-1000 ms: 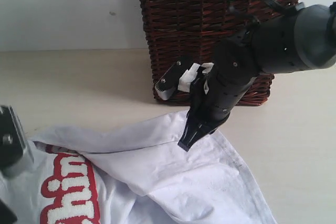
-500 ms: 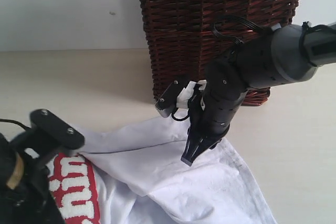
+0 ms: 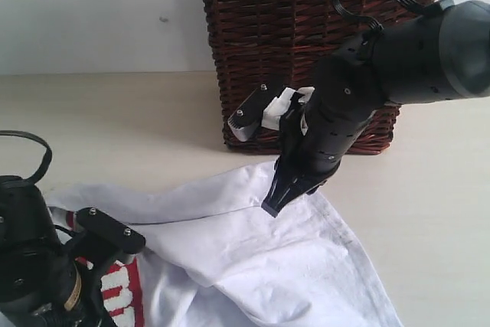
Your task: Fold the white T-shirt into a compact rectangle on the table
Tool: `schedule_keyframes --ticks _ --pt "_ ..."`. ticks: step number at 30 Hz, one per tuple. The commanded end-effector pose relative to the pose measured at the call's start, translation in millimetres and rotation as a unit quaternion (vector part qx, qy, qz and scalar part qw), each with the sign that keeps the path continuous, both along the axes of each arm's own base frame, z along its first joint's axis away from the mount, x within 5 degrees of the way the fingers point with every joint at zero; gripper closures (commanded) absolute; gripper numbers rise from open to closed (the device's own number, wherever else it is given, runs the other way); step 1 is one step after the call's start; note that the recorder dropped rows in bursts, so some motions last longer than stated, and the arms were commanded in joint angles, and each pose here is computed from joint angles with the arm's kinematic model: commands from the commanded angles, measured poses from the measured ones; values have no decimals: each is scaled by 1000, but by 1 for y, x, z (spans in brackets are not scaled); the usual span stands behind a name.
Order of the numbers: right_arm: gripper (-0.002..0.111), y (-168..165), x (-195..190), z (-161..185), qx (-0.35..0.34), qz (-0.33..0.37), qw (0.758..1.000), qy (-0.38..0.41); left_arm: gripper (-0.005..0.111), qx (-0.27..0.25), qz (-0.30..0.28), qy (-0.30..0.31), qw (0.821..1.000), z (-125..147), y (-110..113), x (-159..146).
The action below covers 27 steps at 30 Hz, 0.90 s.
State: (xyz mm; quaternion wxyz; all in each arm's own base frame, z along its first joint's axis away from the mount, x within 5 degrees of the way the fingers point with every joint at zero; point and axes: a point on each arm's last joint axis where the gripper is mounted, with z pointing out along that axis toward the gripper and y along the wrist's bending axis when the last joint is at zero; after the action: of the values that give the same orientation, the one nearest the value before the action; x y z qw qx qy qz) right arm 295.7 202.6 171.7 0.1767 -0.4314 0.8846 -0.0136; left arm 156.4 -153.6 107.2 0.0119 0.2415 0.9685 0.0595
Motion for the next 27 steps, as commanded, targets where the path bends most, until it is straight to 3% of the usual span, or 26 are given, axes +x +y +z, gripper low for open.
schedule_keyframes --ticks 1,5,8,13,18,23,27 --pt "84 0 0 2 3 2 1000 -9 107 102 44 20 994 -24 35 -9" --pt "84 -1 -1 1 -5 1 1000 0 107 207 126 -50 969 -15 63 6" --pt "84 -1 -1 1 -6 1 1000 2 107 214 166 -79 959 -14 75 16" --pt "82 2 1 2 8 10 1000 -13 107 125 166 -97 973 -20 68 25" --pt "73 20 -5 5 7 105 993 -49 107 -71 99 -87 989 -24 40 18" --pt "70 43 -13 9 13 204 973 -107 107 -92 54 -51 993 -24 44 0" --pt "70 58 -17 11 13 274 949 -154 107 -111 60 -57 990 -18 45 -4"
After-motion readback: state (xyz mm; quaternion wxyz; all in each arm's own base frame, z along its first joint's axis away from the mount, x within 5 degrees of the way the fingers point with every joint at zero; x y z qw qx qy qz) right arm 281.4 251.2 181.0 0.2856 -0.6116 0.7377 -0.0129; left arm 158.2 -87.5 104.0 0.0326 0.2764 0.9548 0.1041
